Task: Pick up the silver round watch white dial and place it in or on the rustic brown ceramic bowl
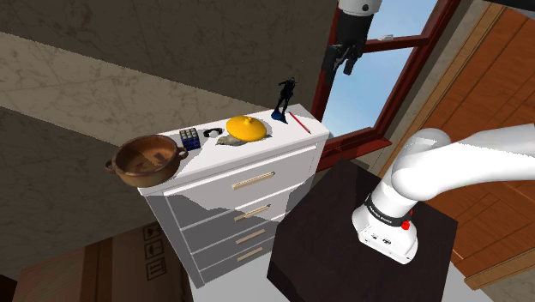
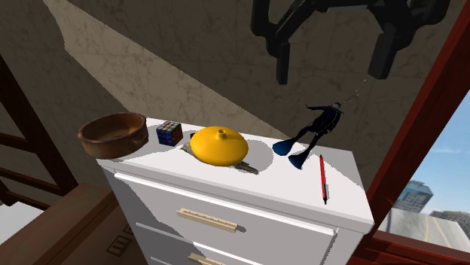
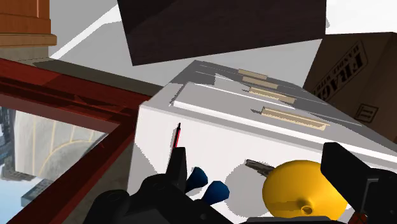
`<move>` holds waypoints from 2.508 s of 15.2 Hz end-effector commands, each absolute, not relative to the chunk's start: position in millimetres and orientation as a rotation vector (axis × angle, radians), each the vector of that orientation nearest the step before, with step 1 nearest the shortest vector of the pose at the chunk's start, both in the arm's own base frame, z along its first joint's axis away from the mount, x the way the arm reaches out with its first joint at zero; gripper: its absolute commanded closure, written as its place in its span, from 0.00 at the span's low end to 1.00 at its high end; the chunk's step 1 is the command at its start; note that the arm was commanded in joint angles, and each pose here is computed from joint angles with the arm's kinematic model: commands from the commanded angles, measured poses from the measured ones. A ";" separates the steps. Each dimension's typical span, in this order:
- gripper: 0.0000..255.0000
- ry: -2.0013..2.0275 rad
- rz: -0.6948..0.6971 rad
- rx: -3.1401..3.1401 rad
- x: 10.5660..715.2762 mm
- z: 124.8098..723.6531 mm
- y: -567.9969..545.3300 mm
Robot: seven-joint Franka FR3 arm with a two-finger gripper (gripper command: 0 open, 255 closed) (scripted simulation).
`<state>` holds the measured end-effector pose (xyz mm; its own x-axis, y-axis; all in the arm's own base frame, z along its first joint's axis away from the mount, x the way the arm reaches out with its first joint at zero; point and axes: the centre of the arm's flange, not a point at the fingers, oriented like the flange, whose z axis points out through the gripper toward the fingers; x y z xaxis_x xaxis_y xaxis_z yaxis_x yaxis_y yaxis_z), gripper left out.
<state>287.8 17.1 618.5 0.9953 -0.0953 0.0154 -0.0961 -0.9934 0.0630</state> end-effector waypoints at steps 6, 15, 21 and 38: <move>0.00 -0.223 0.001 3.113 339.1 581.3 32.1; 0.00 -0.364 -0.032 3.177 432.4 514.8 57.1; 0.00 -0.461 -0.055 3.216 495.3 470.9 72.2; 0.00 -0.725 -0.118 3.300 659.1 352.6 106.4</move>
<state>652.7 114.2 381.6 0.8130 -0.5657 -0.1378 -0.5822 -0.7865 -0.2061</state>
